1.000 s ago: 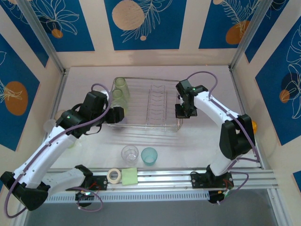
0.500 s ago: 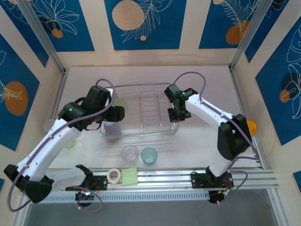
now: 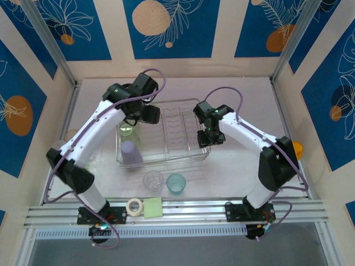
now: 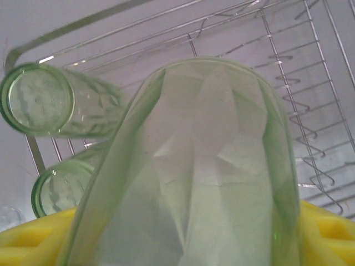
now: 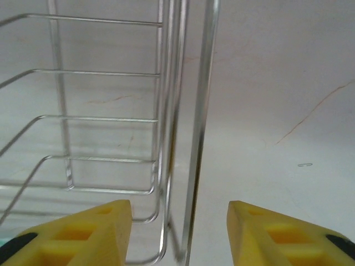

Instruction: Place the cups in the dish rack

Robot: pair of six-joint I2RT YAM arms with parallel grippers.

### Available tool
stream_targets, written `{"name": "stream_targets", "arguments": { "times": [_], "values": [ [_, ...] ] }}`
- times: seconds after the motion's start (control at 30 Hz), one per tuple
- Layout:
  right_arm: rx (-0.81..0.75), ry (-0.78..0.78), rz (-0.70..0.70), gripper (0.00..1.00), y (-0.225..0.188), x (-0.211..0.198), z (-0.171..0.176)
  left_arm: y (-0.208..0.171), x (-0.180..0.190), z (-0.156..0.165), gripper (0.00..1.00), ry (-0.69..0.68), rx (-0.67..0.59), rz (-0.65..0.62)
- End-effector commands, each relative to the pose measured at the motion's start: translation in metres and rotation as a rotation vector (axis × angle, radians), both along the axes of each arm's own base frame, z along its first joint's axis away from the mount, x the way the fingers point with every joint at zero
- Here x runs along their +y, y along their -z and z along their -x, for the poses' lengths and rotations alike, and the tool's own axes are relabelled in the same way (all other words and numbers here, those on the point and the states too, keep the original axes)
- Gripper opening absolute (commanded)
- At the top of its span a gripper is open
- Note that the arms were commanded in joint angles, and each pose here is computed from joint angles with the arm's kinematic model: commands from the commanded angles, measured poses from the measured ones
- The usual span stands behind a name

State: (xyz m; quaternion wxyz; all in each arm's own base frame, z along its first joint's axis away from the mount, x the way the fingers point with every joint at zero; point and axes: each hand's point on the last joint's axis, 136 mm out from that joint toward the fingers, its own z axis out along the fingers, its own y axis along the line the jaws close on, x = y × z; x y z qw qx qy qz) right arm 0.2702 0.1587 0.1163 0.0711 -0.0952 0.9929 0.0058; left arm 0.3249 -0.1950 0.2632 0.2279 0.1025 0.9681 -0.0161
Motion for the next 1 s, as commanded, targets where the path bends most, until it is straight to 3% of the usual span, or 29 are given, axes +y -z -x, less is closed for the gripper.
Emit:
{"name": "stream_targets", "arguments": {
  "times": [0.0,0.2,0.57,0.97],
  "values": [
    [-0.033,0.037,-0.139,0.47,-0.034,0.001,0.012,0.004,0.006,-0.009,0.34,-0.007,0.025,-0.124],
    [-0.148,0.099,-0.272,0.39,-0.072,-0.015,0.011,0.037,-0.011,-0.039,0.28,-0.021,0.087,-0.196],
    [-0.375,0.170,-0.377,0.40,-0.097,-0.045,0.021,0.085,-0.015,-0.057,0.25,-0.064,0.183,-0.252],
    [-0.346,0.152,-0.439,0.44,-0.086,-0.041,0.028,0.114,-0.006,-0.065,0.21,-0.124,0.262,-0.242]
  ]
}}
